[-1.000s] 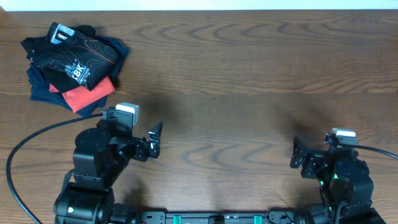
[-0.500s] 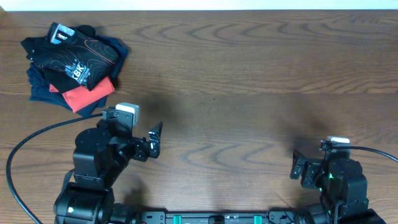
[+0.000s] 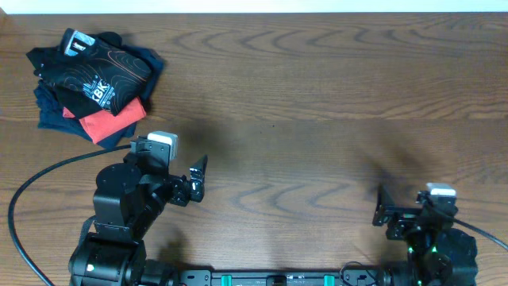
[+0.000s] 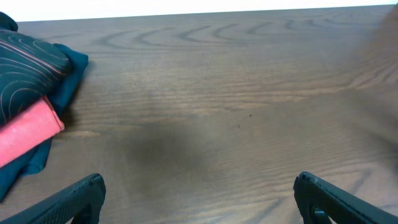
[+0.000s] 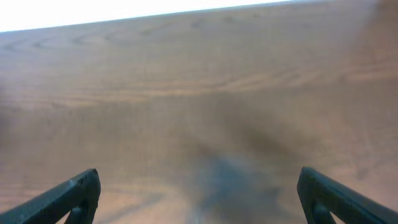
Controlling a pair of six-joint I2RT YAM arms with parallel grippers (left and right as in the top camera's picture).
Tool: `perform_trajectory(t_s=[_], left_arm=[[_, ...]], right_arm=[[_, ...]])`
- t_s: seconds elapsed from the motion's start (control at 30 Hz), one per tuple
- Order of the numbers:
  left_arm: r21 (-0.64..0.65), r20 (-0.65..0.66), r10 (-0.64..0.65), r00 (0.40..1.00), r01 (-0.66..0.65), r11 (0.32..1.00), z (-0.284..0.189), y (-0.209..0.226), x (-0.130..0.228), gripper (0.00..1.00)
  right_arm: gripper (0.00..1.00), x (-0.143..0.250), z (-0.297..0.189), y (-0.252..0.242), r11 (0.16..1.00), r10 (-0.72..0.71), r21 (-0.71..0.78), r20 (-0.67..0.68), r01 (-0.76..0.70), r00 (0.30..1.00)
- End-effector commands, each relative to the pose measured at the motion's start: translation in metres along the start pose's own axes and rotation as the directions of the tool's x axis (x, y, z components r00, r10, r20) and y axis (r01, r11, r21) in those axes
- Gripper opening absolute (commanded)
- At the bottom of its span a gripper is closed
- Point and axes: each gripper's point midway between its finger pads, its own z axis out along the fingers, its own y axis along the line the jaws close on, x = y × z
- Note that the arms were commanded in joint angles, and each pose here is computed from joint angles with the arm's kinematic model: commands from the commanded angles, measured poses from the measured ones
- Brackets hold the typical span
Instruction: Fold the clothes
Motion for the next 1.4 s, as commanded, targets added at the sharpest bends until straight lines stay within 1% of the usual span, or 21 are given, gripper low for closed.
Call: perform_trajectory(t_s=[0.0,0.17,0.37,0.5,0.63,0.73,1.37], left_arm=[[-0.009,-0.002,0.014,1.0,-0.014,1.0,0.001,0.001,0.001,0.98],[-0.009,-0.002,0.014,1.0,-0.014,1.0,0.001,0.001,0.001,0.98],[-0.009,-0.002,0.014,1.0,-0.014,1.0,0.001,0.001,0.001,0.98],[-0.009,-0.002,0.014,1.0,-0.014,1.0,0.001,0.001,0.001,0.98],[-0.009,-0.002,0.014,1.0,-0.014,1.0,0.001,0.001,0.001,0.98],[-0.009,-0.002,0.014,1.0,-0.014,1.0,0.001,0.001,0.001,0.98],[-0.009,-0.002,0.014,1.0,-0.014,1.0,0.001,0.001,0.001,0.98]], right_arm=[[0.99,0.004,0.016,0.009,0.994,-0.094,-0.056,0.048,0.096,0.994],[0.99,-0.008,0.038,0.007,0.994,-0.094,-0.039,0.192,0.104,0.977],[0.99,-0.008,0.057,0.006,0.993,-0.092,-0.036,0.31,0.109,0.946],[0.99,-0.005,0.059,-0.001,0.995,-0.095,0.01,0.306,0.096,0.947],[0.99,-0.004,0.059,0.001,0.984,-0.177,0.026,0.301,0.177,0.937],[0.99,-0.004,0.059,0.007,0.983,-0.175,-0.004,0.307,0.185,0.936],[0.99,-0.004,0.059,0.007,0.983,-0.176,-0.002,0.306,0.186,0.936]])
